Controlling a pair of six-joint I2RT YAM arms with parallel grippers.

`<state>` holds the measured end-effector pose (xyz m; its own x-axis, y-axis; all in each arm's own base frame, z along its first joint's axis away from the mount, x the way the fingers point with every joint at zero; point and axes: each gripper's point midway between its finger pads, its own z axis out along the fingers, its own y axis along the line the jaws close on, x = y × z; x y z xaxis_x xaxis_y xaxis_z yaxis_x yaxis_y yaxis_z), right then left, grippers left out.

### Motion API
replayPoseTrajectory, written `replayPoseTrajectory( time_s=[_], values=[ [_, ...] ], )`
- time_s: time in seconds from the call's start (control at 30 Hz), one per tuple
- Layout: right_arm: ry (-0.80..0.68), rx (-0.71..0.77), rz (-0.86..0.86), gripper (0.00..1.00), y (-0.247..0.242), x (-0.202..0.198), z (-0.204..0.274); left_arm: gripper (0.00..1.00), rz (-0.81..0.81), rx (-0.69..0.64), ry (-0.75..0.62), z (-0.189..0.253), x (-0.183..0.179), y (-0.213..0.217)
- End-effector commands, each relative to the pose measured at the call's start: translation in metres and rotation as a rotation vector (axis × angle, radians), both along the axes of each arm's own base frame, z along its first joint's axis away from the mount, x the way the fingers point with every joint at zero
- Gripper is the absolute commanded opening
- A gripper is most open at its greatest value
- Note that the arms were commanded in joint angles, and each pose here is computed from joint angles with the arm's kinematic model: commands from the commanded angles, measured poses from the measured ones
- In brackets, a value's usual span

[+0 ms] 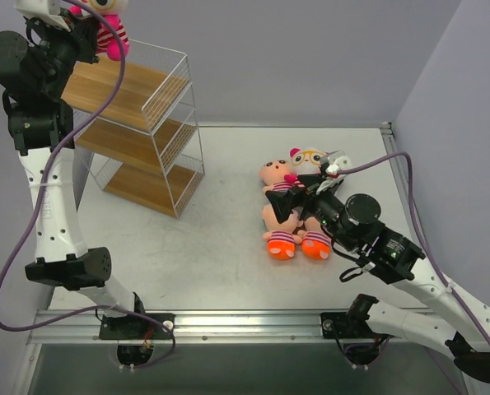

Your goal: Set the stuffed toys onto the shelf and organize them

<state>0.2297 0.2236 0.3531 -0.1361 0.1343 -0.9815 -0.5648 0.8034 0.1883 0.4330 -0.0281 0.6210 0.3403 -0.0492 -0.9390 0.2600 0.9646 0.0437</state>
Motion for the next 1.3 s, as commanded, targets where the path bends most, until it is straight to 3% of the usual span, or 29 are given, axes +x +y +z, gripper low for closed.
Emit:
replayPoseTrajectory(
  time_s=[0.0,0.13,0.5,1.17,1.27],
  values=[
    [-0.05,-0.001,0.04,1.0,0.009,0.0,0.008,0.03,-0.092,-0.015,-0.056,0.005,0.011,0.007],
    [-0.047,-0.034,0.048,1.0,0.014,0.003,-0.001,0.02,-0.065,-0.012,-0.037,-0.008,0.032,0.037],
    [-0.026,-0.102,0.067,1.0,0.028,0.014,-0.018,0.02,-0.035,0.024,0.045,-0.058,0.085,0.06],
    [-0.006,-0.129,0.088,1.0,0.037,0.017,-0.026,0.03,-0.009,0.085,0.006,-0.076,0.099,0.088],
    [-0.004,-0.133,0.098,1.0,0.039,0.017,-0.027,0.12,0.0,0.091,0.003,-0.077,0.101,0.09]
  ],
)
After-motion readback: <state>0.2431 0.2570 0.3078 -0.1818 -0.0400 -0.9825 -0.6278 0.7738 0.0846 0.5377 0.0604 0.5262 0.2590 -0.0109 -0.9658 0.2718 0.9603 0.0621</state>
